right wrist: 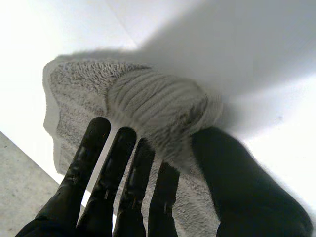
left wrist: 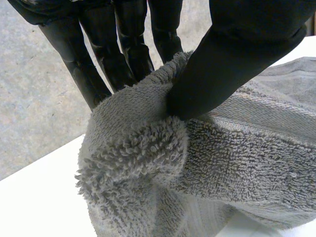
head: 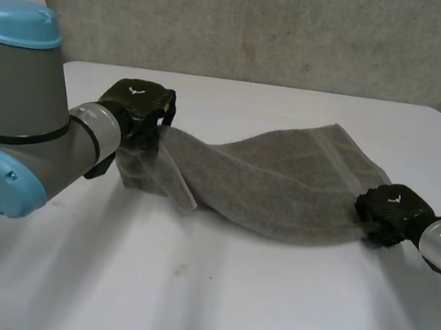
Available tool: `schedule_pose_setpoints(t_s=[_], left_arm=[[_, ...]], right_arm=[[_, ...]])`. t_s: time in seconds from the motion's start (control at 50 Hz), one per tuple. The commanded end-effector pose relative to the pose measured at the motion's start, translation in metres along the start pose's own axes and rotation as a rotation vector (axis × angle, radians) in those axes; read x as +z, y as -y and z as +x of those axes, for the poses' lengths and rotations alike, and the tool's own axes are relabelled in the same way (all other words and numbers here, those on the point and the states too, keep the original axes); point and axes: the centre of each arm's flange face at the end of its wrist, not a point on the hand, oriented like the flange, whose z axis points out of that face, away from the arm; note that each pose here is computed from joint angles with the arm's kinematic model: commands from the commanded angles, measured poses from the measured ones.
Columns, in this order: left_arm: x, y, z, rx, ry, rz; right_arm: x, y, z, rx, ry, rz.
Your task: Fold the towel.
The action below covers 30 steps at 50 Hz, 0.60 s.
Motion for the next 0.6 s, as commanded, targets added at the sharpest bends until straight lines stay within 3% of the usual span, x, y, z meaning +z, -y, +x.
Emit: schedule_pose_setpoints(t_s=[0.02,0.08,0.2,0.28,0.4,0.48,0.6], left_arm=[[0.0,-0.004,0.001,-0.002,-0.001,-0.014],[0.0,-0.005,0.0,-0.004,-0.001,-0.017],[-0.003,-0.009,0.0,0.001,-0.01,-0.057],[-0.013,-0.018,-0.009,-0.017,-0.005,-0.19],[-0.02,-0.033,-0.025,-0.054,0.016,-0.332],[-0.016,-0.042,-0.027,-0.06,0.017,-0.363],[-0.002,-0.048,-0.037,-0.017,0.028,-0.366]], right_arm=[[0.009,0.004,0.01,-0.004,-0.019,0.018],[0.006,0.016,0.02,-0.004,-0.045,0.033],[-0.038,0.075,0.04,0.071,-0.091,0.079],[-0.065,0.095,0.034,0.135,-0.017,0.007],[-0.089,0.101,0.021,0.082,0.074,-0.135],[-0.091,0.098,0.011,0.034,0.127,-0.189],[-0.062,0.101,-0.011,-0.034,0.151,-0.171]])
